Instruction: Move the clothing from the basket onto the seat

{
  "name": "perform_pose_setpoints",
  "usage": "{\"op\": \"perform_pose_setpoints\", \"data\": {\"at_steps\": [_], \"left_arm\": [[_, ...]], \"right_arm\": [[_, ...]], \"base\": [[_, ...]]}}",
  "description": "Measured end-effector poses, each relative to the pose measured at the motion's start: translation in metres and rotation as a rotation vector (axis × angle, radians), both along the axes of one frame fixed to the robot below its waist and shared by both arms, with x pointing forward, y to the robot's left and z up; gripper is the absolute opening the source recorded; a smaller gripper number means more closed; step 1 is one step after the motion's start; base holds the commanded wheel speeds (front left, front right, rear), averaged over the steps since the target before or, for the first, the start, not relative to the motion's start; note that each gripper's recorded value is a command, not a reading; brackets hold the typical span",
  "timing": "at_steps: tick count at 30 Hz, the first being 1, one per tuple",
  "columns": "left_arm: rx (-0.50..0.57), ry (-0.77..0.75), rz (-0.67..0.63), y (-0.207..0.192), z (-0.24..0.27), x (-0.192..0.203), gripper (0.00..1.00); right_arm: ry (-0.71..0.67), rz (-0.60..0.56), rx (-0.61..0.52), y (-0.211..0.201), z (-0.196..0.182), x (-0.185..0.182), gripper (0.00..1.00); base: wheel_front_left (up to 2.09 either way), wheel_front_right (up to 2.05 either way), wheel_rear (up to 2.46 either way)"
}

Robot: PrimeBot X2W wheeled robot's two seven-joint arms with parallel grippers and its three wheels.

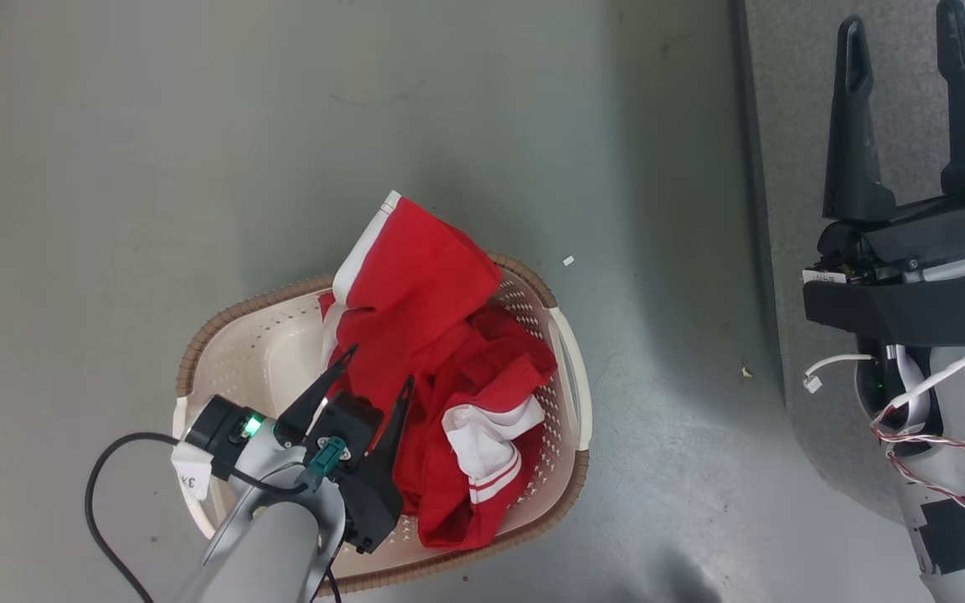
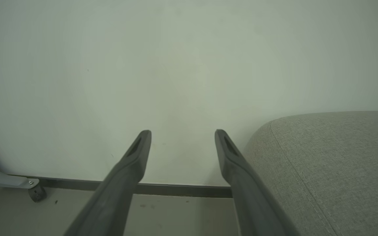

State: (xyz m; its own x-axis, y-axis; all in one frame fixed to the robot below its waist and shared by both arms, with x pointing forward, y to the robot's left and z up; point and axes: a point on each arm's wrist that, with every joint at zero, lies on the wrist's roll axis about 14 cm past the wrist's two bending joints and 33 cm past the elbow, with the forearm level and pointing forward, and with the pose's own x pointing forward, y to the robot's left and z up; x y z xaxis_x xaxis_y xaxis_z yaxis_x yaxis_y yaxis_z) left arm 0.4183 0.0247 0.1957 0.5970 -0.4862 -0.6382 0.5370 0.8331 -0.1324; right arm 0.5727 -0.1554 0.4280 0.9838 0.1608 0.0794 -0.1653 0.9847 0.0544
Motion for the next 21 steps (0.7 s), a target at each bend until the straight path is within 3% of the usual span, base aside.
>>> {"op": "perform_pose_setpoints", "data": {"at_steps": [21], "left_arm": [[0.027,0.083,-0.058,-0.016,-0.05,0.008,1.0]], "right_arm": [[0.068,-0.044,-0.042,-0.021,-0.041,-0.002,1.0]], "base": [[0.0,0.0,0.0]]}}
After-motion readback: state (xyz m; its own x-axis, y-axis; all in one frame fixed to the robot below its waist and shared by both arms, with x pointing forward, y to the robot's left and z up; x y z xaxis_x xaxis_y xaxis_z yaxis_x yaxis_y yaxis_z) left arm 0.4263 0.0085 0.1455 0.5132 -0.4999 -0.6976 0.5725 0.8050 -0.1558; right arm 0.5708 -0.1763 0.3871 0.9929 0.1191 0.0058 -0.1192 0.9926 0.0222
